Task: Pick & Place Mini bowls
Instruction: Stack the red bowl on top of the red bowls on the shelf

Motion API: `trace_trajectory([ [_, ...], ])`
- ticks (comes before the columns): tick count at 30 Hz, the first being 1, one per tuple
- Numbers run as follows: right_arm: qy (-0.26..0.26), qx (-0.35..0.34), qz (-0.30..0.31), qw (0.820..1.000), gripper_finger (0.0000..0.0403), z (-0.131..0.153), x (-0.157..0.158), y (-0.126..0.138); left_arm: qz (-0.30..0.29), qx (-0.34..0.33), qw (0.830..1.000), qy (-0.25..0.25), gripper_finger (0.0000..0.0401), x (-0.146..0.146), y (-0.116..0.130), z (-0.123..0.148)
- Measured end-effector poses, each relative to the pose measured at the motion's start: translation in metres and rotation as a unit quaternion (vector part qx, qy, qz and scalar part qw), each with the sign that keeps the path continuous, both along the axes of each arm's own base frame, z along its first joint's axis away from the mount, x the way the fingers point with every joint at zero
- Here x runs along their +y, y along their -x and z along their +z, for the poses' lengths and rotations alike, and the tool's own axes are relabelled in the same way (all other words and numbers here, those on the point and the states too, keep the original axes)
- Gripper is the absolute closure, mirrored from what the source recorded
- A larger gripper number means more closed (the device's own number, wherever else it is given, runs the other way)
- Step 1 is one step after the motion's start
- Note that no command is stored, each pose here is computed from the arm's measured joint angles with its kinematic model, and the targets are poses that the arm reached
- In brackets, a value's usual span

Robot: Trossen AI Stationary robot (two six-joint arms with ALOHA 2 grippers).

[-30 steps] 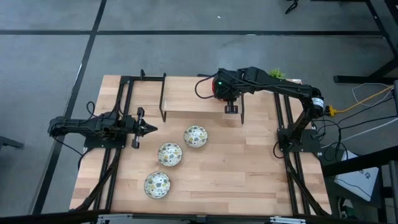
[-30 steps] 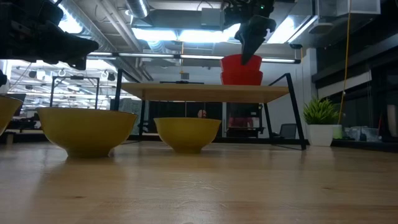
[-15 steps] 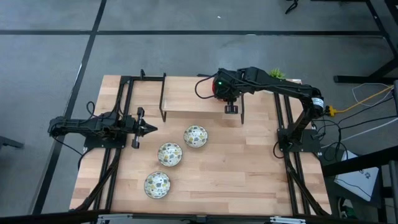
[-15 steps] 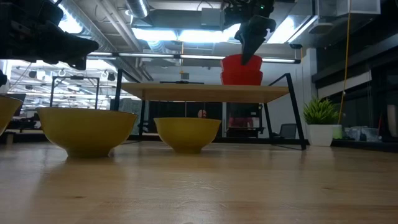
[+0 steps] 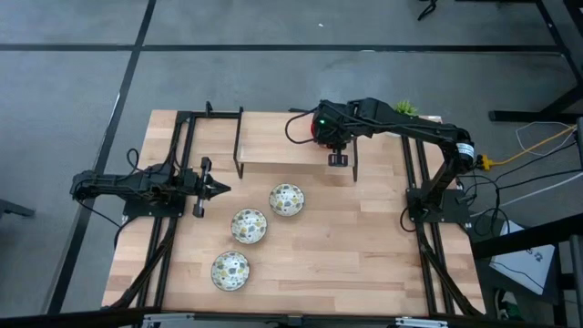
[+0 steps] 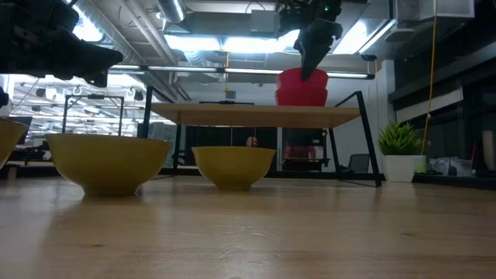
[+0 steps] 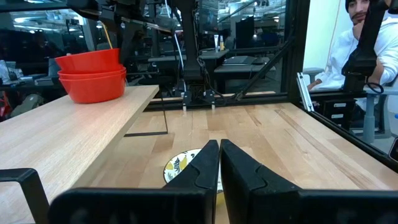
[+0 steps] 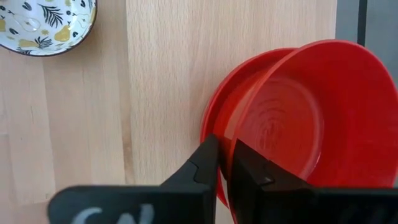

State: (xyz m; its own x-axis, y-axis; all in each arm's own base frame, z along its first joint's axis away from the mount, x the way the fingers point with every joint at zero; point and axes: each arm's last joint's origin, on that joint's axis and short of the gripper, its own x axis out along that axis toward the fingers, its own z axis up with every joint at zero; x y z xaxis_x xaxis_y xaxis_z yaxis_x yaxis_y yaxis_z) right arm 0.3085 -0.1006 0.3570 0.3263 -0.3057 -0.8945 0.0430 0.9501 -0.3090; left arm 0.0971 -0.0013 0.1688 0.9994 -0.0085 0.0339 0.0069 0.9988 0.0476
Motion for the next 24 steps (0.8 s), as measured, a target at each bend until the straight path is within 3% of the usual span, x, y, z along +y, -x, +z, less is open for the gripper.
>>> trace_trajectory([
  [5, 0.0, 0.0, -0.001, 1.0, 0.0363, 0.0, 0.0001, 0.0, 0.0, 0.0, 1.0, 0.0, 0.0393, 0.0, 0.0, 0.0],
  [17, 0.011, 0.002, -0.01, 1.0, 0.0283, 0.0002, -0.0006, 0.0002, 0.0, 0.0, 1.0, 0.0, 0.0388, 0.0, 0.0, 0.0],
  [24, 0.012, 0.002, -0.008, 1.0, 0.0272, 0.0002, -0.0007, 0.0002, 0.0, 0.0, 1.0, 0.0, 0.0391, 0.0, 0.0, 0.0],
])
